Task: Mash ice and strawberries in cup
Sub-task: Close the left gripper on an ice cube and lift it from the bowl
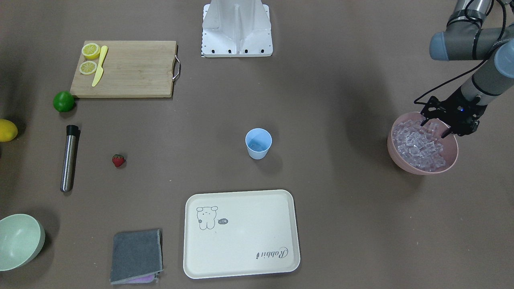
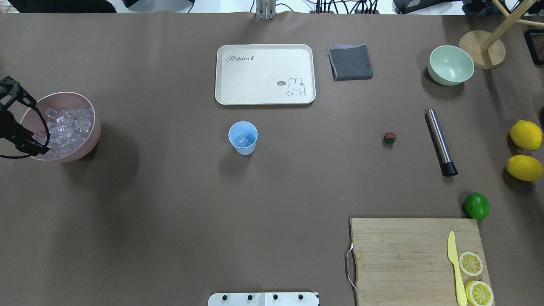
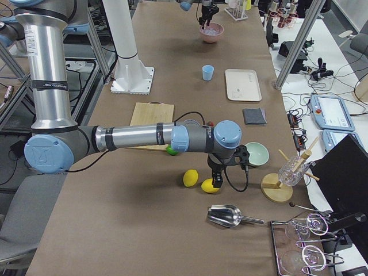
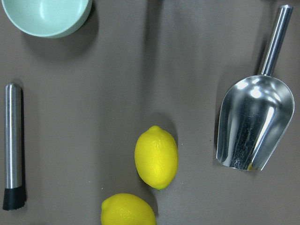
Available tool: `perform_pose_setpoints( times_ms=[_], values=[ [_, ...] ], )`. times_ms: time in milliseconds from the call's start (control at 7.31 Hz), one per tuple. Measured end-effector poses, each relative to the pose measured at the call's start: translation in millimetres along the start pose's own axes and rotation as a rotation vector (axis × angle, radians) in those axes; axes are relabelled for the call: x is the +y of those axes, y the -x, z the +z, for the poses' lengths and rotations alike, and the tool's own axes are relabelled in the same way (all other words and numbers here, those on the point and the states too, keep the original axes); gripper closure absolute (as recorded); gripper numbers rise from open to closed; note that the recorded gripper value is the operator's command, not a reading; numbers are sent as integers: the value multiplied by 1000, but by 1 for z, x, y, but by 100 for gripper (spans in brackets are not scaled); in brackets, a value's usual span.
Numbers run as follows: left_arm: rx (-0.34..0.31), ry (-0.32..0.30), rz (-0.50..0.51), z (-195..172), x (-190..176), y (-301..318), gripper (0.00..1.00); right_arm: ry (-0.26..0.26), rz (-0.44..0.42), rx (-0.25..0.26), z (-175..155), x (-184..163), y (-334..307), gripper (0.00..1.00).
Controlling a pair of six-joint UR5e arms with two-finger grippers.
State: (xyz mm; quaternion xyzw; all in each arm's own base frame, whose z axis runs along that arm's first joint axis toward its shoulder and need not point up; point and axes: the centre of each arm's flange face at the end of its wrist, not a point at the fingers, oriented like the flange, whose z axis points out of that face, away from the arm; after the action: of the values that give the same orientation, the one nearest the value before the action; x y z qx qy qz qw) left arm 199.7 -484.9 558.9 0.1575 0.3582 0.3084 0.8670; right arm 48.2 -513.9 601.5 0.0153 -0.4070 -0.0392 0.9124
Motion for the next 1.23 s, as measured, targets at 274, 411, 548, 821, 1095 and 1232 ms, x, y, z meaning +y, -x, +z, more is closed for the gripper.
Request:
perform_pose_setpoints(
  times_ms=[274,411,548,821,1095,1232],
  values=[
    [1,-1,4,-1,0,-1,28,0,-1,0,0,0,1,0],
    [1,0,13,-1,1,-1,28,0,-1,0,0,0,1,0],
    [1,3,33,0,2,0,28,-1,-3,0,0,0,1,0],
    [1,6,57,1,3,1,28,-1,-4,0,-1,-1,2,0],
    [0,4,65,-1,4,2,29,0,-5,1,0,-1,2,0],
    [2,4,72,-2,4,3,33,1,-5,0,0,-1,3,0]
  ],
)
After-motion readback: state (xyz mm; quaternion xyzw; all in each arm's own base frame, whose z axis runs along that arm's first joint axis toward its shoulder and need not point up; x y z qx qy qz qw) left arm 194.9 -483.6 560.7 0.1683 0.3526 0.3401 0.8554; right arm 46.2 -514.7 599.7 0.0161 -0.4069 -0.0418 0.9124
